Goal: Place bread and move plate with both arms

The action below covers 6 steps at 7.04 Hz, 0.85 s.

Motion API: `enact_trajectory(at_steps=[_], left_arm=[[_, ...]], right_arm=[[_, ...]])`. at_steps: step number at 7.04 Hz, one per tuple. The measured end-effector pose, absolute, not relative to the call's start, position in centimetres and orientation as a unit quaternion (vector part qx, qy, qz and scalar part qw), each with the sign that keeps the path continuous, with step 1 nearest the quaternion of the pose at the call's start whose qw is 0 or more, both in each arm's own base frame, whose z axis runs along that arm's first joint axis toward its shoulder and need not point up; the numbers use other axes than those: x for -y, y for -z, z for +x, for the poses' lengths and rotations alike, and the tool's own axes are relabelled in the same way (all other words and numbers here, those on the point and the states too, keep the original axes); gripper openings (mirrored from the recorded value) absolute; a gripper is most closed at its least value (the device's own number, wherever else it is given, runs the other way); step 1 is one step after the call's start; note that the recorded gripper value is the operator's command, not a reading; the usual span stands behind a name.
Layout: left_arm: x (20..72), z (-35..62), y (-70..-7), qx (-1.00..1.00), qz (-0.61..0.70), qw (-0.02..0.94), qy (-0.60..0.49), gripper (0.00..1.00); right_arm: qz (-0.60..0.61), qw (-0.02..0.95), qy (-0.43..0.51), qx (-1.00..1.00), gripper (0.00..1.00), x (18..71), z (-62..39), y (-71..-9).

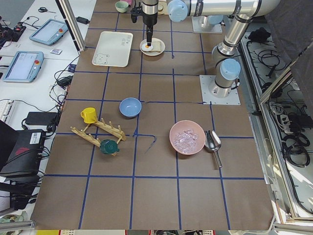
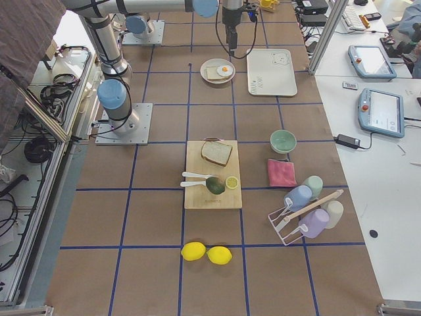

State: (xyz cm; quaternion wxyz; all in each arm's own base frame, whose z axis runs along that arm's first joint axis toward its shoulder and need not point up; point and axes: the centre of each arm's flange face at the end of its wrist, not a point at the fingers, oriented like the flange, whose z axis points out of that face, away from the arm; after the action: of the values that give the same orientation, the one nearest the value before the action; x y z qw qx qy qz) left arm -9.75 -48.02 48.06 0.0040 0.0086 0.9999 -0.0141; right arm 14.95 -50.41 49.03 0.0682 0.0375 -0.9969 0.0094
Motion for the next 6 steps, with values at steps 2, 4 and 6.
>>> enact_trajectory(at_steps=[2, 4, 6], left_arm=[[48.1, -9.8, -47.9, -1.000, 0.008, 0.003, 0.013, 1.00], [48.3, -9.8, -47.7, -1.000, 0.008, 0.004, 0.015, 1.00], [48.1, -9.8, -47.9, -1.000, 0.009, 0.005, 0.016, 1.00]], right_arm=[[0.040, 0.075, 0.002, 0.996, 1.00, 50.7, 13.7, -47.8], [-0.017, 0.078, 0.040, 0.996, 1.00, 51.1, 7.0, -43.3], [-0.091, 0.099, 0.074, 0.988, 1.00, 49.9, -2.4, -36.8]])
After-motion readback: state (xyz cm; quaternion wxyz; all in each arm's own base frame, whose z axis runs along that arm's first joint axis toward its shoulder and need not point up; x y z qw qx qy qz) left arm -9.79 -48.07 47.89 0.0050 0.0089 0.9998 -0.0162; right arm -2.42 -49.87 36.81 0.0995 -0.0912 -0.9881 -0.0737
